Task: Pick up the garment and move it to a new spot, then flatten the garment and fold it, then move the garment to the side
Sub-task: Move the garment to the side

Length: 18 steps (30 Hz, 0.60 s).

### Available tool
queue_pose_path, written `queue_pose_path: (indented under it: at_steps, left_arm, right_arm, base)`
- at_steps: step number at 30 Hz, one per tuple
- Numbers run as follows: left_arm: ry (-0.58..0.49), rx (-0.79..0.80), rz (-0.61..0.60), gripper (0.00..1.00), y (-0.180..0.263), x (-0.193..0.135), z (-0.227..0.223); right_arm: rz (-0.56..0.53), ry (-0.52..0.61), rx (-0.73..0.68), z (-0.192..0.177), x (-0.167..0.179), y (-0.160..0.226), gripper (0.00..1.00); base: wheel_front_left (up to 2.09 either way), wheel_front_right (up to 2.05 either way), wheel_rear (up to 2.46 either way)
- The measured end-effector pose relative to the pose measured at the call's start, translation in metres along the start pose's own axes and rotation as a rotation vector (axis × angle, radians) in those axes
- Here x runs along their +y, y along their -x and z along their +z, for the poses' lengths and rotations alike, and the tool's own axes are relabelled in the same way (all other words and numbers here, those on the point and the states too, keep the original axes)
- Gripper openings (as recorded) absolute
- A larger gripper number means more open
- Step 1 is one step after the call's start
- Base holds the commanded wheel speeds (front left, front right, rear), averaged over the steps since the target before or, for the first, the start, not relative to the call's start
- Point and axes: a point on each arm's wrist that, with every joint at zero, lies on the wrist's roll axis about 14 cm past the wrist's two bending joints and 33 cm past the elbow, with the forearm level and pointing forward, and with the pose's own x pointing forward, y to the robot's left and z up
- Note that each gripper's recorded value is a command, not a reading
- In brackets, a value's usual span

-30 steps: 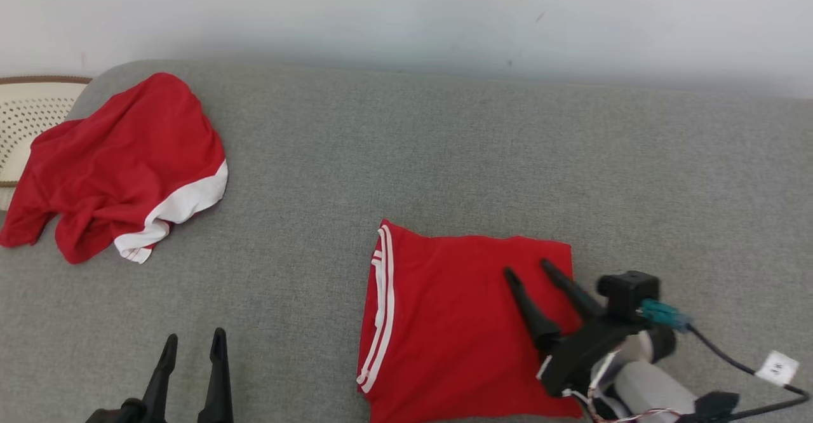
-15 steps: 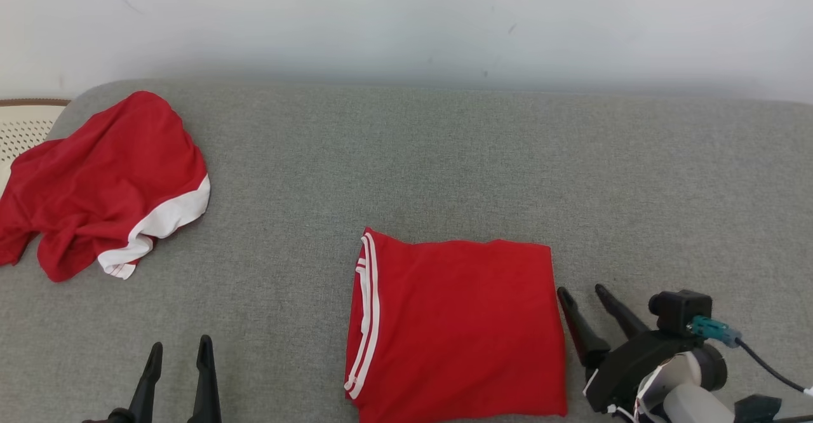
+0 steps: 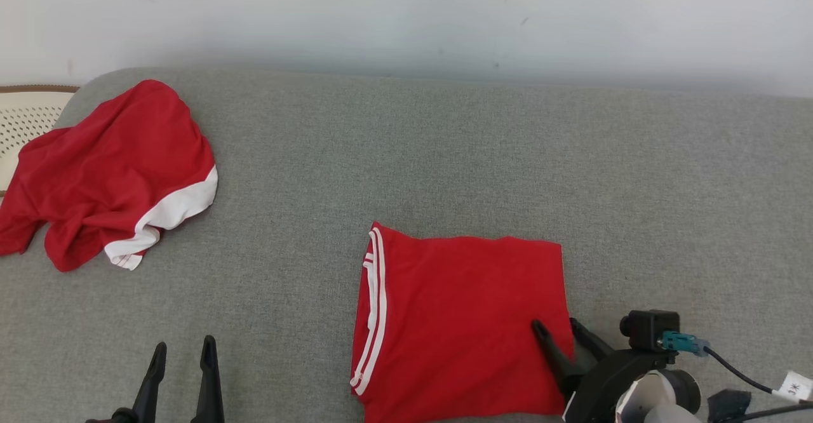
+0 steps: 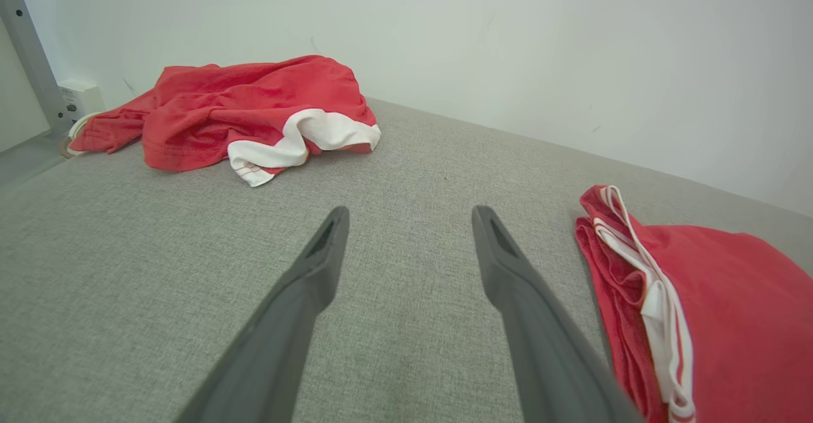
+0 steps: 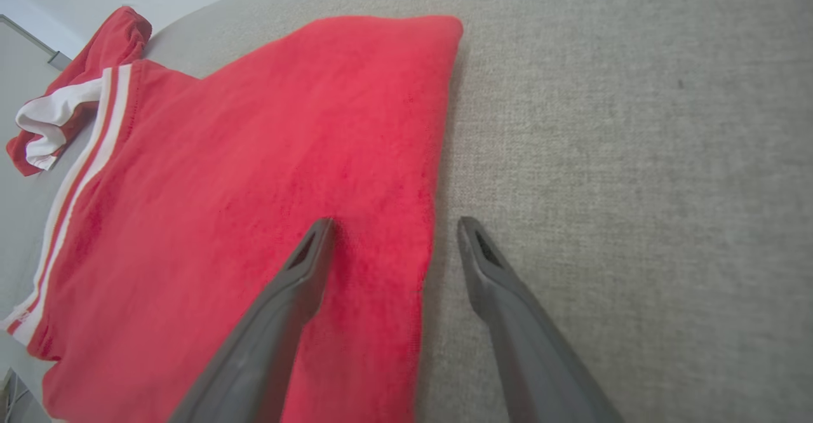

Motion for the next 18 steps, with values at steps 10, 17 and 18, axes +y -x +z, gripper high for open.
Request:
queue_pose_path:
  at_steps: [10,17,18]
  left_arm:
    - [-0.001,0.009,-0.003,1.00,-0.002,-0.001,-0.003]
    - [0.002,0.012,-0.013,1.00,-0.005,-0.005,-0.005]
    - [0.002,0.012,-0.014,1.00,-0.005,-0.006,-0.005]
  right_arm:
    - [0.010,0.020,-0.015,0.005,0.001,-0.008,0.00]
    - [-0.044,0.097,-0.072,0.036,-0.028,-0.007,0.00]
    - [-0.051,0.110,-0.079,0.042,-0.032,-0.007,0.00]
  base:
    - [0.00,0.00,0.00]
    - [0.00,0.00,0.00]
    - [0.00,0.00,0.00]
